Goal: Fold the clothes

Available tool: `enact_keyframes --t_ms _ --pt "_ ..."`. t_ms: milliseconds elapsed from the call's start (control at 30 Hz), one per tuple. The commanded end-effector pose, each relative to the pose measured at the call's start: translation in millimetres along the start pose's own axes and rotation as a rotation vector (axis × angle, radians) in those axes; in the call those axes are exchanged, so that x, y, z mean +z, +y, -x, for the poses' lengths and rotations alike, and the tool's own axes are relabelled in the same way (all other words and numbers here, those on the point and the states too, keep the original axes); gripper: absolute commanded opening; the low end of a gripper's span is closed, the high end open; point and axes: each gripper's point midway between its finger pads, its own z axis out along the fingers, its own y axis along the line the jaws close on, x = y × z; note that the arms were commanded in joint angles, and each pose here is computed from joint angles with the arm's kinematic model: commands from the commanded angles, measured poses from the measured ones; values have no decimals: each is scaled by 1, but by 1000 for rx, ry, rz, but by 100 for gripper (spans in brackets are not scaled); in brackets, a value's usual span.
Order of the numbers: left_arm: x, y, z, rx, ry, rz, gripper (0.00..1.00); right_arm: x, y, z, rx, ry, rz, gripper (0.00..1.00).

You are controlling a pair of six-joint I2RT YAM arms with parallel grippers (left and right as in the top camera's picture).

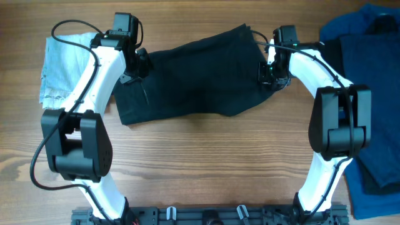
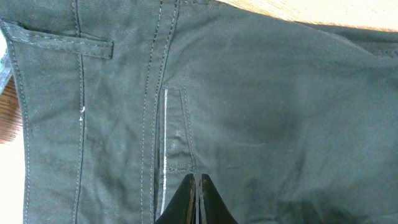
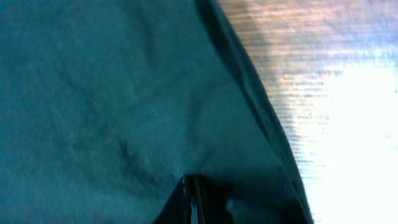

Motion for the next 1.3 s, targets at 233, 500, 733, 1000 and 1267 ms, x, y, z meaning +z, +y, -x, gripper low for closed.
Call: enact_keyframes --t_ms 233,500,733,1000,1267 --pt "0 4 1 22 -5 21 4 -5 -94 -84 307 292 -283 4" --pt "0 7 -5 49 17 34 15 -46 -62 -48 107 163 -101 4" --pt "1 7 -8 47 32 30 9 -95 -26 16 2 -117 72 4" --pt "35 -6 12 51 -21 -2 4 -65 -10 62 -69 -278 115 4" --pt "80 -7 19 51 -29 6 5 1 2 82 -118 -312 129 10"
